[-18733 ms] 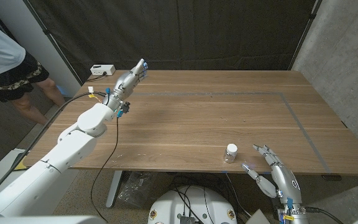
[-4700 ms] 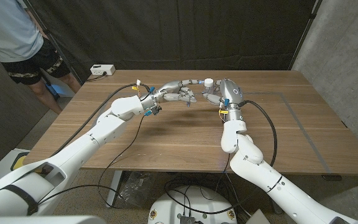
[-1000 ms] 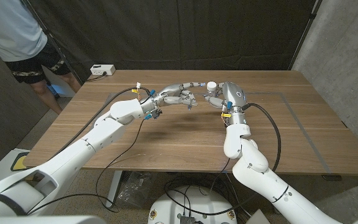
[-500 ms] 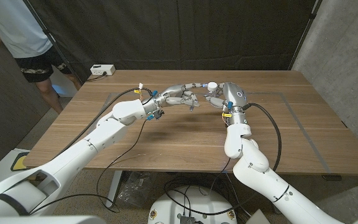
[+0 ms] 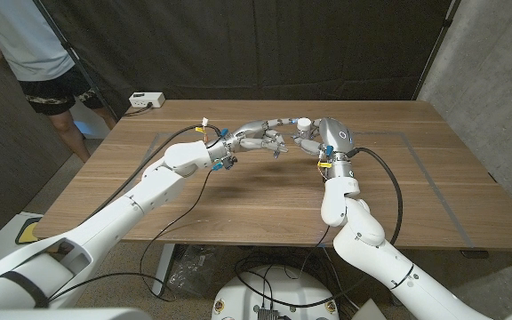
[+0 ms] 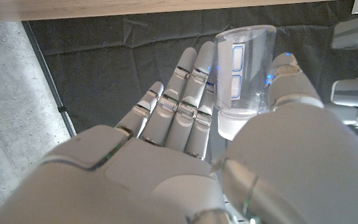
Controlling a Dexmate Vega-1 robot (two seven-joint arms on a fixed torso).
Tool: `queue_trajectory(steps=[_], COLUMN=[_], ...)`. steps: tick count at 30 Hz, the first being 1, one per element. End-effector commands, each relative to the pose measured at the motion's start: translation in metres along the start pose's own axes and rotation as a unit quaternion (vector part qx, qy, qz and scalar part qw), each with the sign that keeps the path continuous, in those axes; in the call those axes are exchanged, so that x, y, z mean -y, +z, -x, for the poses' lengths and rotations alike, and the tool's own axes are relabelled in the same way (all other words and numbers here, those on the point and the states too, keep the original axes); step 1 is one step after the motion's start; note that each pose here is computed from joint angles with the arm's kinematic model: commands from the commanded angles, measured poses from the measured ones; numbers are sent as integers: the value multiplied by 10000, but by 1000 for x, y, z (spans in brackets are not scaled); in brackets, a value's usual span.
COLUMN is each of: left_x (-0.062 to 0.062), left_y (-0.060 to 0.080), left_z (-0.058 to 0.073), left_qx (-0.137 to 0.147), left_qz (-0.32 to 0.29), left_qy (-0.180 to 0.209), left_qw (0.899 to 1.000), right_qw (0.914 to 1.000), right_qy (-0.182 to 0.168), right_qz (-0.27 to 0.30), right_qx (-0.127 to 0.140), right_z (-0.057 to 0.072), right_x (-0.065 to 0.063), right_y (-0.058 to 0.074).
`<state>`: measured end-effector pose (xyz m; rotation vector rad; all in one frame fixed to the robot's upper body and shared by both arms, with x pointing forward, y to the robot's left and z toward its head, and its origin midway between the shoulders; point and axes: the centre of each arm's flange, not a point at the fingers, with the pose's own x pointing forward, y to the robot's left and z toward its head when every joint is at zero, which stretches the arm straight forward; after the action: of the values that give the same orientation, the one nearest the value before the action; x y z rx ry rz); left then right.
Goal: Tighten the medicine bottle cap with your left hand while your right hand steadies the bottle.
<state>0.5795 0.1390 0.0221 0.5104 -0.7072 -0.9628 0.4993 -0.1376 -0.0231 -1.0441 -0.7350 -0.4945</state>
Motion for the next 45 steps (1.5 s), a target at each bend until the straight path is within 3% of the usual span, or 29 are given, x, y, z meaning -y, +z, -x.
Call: queue_trajectory(steps=[1,23,33,45], left_x=[3,1,2,5], left_y=[-4,0,5,-2], left_z=[-10,-11,-19,-23], left_qx=[-33,-27,44,-19], left_qz=[31,-60,-161,-92], left_qy=[-166,-262,-434,-479], left_qw=[9999,9996,9989,9988], right_qw=[10000,10000,9999,9999], right_qy=[-72,3,94,7], right_qz=[-11,-19,10,69], right_qx=[43,49,123,89], right_z=[2,1,6,13], right_x=[2,-2,-6,-1], right_y=[3,5,10,8])
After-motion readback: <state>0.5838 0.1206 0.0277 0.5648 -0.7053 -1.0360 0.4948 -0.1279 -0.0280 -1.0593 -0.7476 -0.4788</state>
